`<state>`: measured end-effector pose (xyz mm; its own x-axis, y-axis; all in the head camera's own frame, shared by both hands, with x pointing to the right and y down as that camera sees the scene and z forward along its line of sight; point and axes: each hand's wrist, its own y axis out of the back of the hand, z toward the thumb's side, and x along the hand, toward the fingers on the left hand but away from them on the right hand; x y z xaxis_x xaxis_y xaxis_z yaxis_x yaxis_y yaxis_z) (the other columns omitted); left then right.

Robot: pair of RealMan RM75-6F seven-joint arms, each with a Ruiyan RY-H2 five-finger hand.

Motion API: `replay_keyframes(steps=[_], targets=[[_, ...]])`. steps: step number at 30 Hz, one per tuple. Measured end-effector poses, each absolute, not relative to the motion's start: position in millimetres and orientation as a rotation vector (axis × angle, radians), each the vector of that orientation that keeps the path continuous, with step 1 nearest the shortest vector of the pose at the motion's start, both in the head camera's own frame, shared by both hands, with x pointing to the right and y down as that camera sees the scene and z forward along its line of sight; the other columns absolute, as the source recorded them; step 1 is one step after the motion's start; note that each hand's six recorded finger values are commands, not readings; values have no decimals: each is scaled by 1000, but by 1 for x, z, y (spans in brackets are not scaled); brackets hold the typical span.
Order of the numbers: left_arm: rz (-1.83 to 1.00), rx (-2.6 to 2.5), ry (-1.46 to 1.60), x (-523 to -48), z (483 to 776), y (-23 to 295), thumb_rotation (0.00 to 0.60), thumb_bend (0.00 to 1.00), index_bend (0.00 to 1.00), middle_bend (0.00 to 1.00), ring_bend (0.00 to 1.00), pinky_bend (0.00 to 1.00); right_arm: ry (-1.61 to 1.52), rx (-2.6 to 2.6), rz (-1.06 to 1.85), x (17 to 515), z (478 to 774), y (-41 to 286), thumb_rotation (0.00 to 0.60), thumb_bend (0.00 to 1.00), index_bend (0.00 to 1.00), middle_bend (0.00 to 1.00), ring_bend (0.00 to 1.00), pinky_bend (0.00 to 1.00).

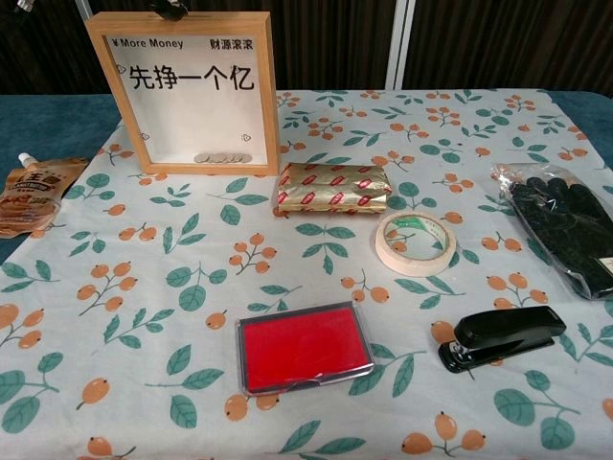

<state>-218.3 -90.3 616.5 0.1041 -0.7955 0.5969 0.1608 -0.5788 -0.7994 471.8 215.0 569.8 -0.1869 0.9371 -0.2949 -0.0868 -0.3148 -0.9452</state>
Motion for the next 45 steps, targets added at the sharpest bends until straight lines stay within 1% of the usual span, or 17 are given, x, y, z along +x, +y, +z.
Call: replay_keyframes(steps=[2,6,15,21,27,34,37,40,43,45], targets=[[-1586,-1612,626,-218,617,-90,600,486,535,89,0,0,-1081,-1257,1624,472,570,215,600,301,0,0,0,0],[-1585,-1609,621,-217,617,-90,600,465,435,78,0,0,-1082,-1253,1626,473,570,215,600,301,0,0,0,0],[-1568,-1602,601,-211,612,-89,600,408,352,64,0,0,-1087,-1242,1633,475,568,214,600,301,0,0,0,0],[-1555,-1598,593,-207,606,-87,600,405,325,53,0,0,-1093,-1238,1638,475,567,214,600,301,0,0,0,0],[-1540,-1584,609,-208,595,-89,600,401,319,50,0,0,-1098,-1238,1637,476,566,214,600,302,0,0,0,0],[-1468,-1541,691,-219,562,-89,600,402,290,40,0,0,-1094,-1260,1634,474,568,215,600,302,0,0,0,0],[-1439,-1504,736,-238,548,-79,600,401,275,37,0,0,-1093,-1278,1627,472,569,215,600,301,0,0,0,0],[-1412,-1468,783,-265,537,-62,600,399,255,32,0,0,-1092,-1298,1616,469,571,215,600,302,0,0,0,0],[-1388,-1445,826,-297,530,-38,600,396,243,26,0,0,-1092,-1314,1598,464,570,216,600,301,0,0,0,0],[-1381,-1441,842,-320,529,-16,600,394,236,21,0,0,-1092,-1322,1582,461,569,216,600,301,0,0,0,0]])
